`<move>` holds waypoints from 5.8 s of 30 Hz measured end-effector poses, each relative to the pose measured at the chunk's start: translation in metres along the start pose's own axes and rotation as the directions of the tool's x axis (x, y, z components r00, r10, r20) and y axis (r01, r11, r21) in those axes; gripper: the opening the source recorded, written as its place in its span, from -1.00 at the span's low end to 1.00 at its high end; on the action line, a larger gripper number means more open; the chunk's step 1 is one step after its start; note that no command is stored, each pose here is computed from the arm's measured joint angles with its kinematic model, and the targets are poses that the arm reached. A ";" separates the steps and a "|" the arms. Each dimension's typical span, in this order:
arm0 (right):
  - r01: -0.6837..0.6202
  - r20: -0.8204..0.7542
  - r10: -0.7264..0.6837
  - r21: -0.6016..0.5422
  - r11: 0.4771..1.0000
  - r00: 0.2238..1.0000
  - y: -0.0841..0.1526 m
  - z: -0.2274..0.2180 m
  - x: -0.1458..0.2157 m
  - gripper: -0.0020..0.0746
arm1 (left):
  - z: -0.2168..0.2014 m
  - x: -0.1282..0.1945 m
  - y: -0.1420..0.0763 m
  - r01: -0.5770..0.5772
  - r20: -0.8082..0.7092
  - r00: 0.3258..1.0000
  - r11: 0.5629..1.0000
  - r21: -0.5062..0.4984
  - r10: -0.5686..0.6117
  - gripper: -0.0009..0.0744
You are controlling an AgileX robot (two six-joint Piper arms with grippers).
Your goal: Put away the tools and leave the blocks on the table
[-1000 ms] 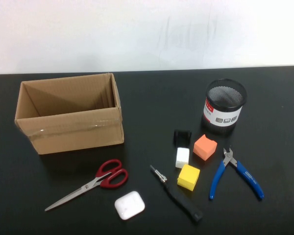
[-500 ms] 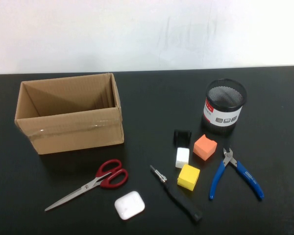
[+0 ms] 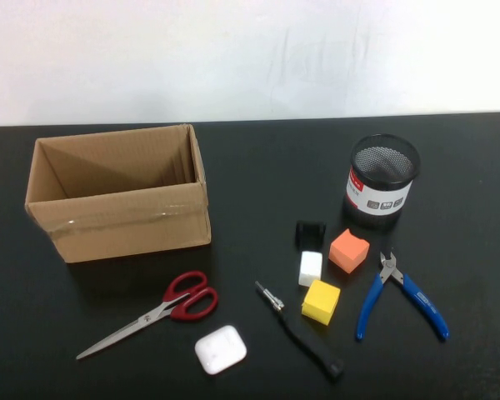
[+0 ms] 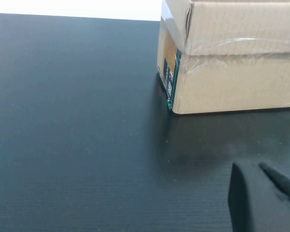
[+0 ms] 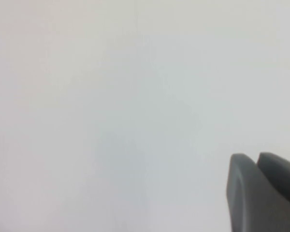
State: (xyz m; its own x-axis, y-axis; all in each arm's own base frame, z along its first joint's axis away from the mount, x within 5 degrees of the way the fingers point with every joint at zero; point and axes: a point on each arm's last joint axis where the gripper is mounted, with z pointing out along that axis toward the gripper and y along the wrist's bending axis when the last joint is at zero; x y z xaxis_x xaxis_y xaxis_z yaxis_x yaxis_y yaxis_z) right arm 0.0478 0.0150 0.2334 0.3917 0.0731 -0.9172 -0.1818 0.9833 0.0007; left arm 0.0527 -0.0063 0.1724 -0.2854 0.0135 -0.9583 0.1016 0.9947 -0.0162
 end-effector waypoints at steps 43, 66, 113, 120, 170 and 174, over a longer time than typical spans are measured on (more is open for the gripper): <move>-0.292 -0.624 0.386 0.253 0.922 0.679 -0.018 0.171 -0.102 -0.97 | 0.000 0.000 0.000 0.000 0.000 1.000 1.000 0.000 0.000 -0.99; -0.141 -0.990 -0.047 -0.066 0.988 0.134 0.018 0.213 -0.018 -0.97 | 0.000 0.000 0.000 0.000 0.000 1.000 1.000 0.000 0.000 -0.99; -0.123 -0.885 -0.433 -0.417 0.901 -0.173 0.058 0.204 0.174 -0.10 | 0.000 0.000 0.000 0.000 0.000 1.000 1.000 0.000 0.000 -0.99; -0.130 -0.894 -0.402 -0.382 0.915 -0.199 0.059 0.202 0.183 -0.37 | 0.000 0.000 0.000 0.000 0.000 1.000 1.000 0.000 0.000 -0.99; 0.150 -0.745 -0.510 -0.498 0.854 0.430 0.175 0.325 0.003 -0.82 | 0.000 0.000 0.000 0.000 0.000 1.000 1.000 0.000 0.000 -0.99; 0.084 -0.729 -0.427 -0.457 0.886 0.535 0.205 0.336 0.010 -0.82 | 0.000 0.000 0.000 0.000 0.000 1.000 1.000 0.000 0.000 -0.99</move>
State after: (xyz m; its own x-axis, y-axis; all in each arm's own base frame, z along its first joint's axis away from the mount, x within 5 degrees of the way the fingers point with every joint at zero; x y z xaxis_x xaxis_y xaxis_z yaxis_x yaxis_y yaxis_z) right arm 0.3174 0.2731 0.3586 -0.3703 -0.5018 -0.7817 -0.5402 0.8009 -0.2583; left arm 0.0527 -0.0063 0.1724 -0.2854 0.0135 -0.9583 0.1016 0.9947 -0.0162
